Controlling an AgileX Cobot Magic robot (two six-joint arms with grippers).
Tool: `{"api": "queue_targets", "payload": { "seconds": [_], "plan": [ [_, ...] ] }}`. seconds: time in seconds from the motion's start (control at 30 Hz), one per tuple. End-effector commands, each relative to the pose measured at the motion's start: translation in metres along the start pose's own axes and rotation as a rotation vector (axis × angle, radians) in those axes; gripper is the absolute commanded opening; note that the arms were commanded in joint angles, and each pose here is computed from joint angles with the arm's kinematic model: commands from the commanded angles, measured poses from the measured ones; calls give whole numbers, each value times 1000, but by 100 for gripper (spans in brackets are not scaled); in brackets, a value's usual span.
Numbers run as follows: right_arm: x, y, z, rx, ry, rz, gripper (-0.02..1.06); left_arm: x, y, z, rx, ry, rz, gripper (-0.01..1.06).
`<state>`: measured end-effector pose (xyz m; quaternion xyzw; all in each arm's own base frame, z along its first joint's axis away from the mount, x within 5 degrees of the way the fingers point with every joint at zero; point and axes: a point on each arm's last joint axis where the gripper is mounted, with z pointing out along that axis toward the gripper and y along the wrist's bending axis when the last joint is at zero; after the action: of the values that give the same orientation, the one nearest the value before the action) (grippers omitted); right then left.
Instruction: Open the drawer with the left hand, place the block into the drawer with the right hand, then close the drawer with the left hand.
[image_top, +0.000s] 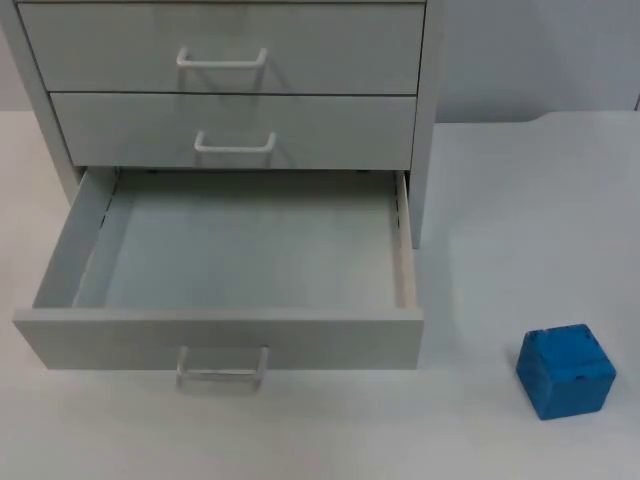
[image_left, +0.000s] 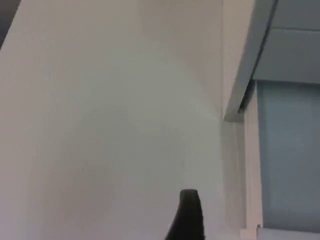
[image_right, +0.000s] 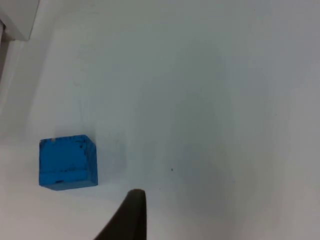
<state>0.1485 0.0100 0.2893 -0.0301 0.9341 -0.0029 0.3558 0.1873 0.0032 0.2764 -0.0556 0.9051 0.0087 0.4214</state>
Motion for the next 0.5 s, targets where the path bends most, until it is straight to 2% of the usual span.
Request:
{"api": "queue_targets", "payload": {
  "seconds": [0.0,0.1,0.23,0.4,0.47],
  "plan": [
    [1,0,0,-5,-1,7,104,1,8,-5,20,22,-64,68],
    [1,0,0,-5,-1,7,104,3,8,-8,60,35,-75,68],
    [1,0,0,-5,-1,7,104,5,-2,-18,166,38,-29,68],
    [2,0,0,-5,3,7,104,11,-1,-29,163,56,20,68],
    [2,0,0,-5,5,7,104,16,1,-37,137,72,71,68]
  ]
}}
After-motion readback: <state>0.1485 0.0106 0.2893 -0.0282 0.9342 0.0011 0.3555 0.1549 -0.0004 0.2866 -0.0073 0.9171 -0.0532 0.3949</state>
